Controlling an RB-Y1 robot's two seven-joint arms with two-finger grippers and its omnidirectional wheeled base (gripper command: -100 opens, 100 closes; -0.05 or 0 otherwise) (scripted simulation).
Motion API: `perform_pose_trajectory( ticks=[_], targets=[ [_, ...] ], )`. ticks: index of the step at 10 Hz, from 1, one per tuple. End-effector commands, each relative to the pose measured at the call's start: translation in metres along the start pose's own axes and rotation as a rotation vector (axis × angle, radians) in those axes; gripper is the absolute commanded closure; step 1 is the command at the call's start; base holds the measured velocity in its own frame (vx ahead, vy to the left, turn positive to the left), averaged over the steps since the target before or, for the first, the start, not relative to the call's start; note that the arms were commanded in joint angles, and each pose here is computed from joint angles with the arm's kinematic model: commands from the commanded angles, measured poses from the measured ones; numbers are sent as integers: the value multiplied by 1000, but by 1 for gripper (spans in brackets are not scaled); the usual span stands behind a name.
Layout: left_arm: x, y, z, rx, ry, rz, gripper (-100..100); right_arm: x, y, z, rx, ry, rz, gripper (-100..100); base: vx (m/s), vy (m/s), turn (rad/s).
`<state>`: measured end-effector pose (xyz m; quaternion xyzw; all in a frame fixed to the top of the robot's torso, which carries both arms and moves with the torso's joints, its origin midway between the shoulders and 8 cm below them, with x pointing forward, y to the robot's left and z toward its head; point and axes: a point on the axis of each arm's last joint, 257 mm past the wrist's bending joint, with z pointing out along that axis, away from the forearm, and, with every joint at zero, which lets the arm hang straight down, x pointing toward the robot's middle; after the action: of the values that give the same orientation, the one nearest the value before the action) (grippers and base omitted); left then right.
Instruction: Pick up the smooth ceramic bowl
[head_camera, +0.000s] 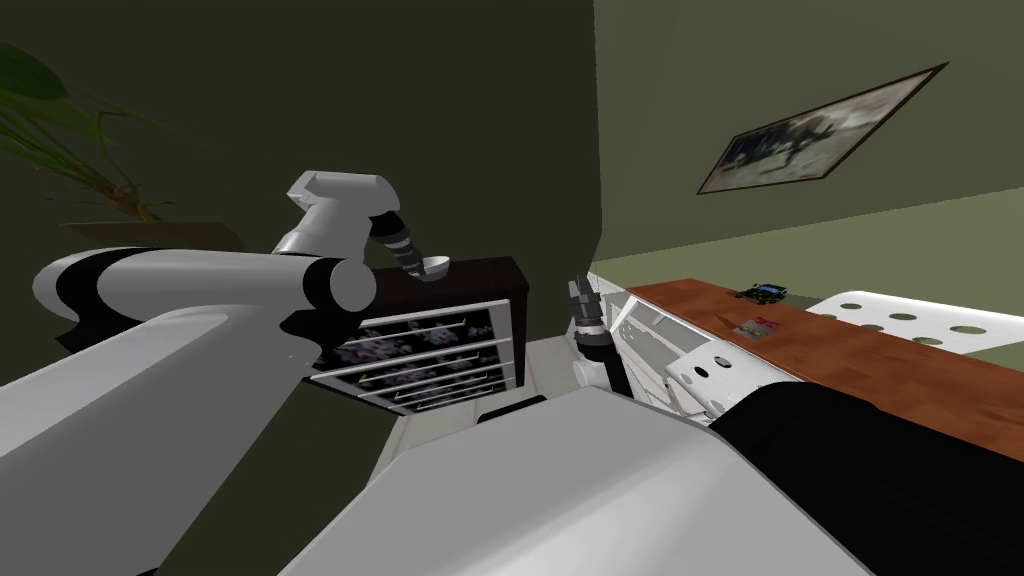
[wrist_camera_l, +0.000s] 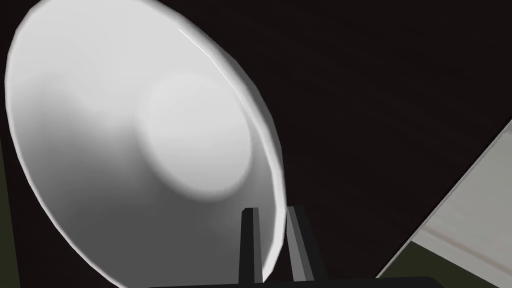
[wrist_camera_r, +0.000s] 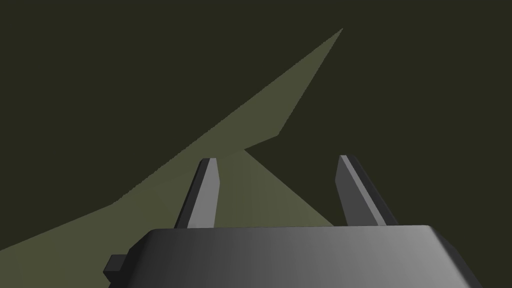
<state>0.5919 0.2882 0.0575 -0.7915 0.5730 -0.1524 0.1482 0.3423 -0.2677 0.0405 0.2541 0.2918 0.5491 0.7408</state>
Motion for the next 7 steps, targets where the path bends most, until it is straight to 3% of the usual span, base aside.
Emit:
perform_pose_trajectory(
  ticks=[1, 3, 4, 5, 7],
  targets=[
    [0, 0, 0, 0, 0, 0, 100, 0, 0, 0, 0, 0, 0, 0, 0, 0, 0],
    [0, 0, 0, -1, -1, 1, 100, 0, 0, 0, 0, 0, 0, 0, 0, 0, 0],
    [0, 0, 1, -2, -1, 1, 0, 0, 0, 0, 0, 0, 0, 0, 0, 0, 0],
    [-1, -1, -16, 2, 0, -1, 100, 0, 0, 0, 0, 0, 0, 0, -6, -2, 3],
    [-2, -1, -15, 4, 0, 0, 100, 0, 0, 0, 0, 0, 0, 0, 0, 0, 0]
  ],
)
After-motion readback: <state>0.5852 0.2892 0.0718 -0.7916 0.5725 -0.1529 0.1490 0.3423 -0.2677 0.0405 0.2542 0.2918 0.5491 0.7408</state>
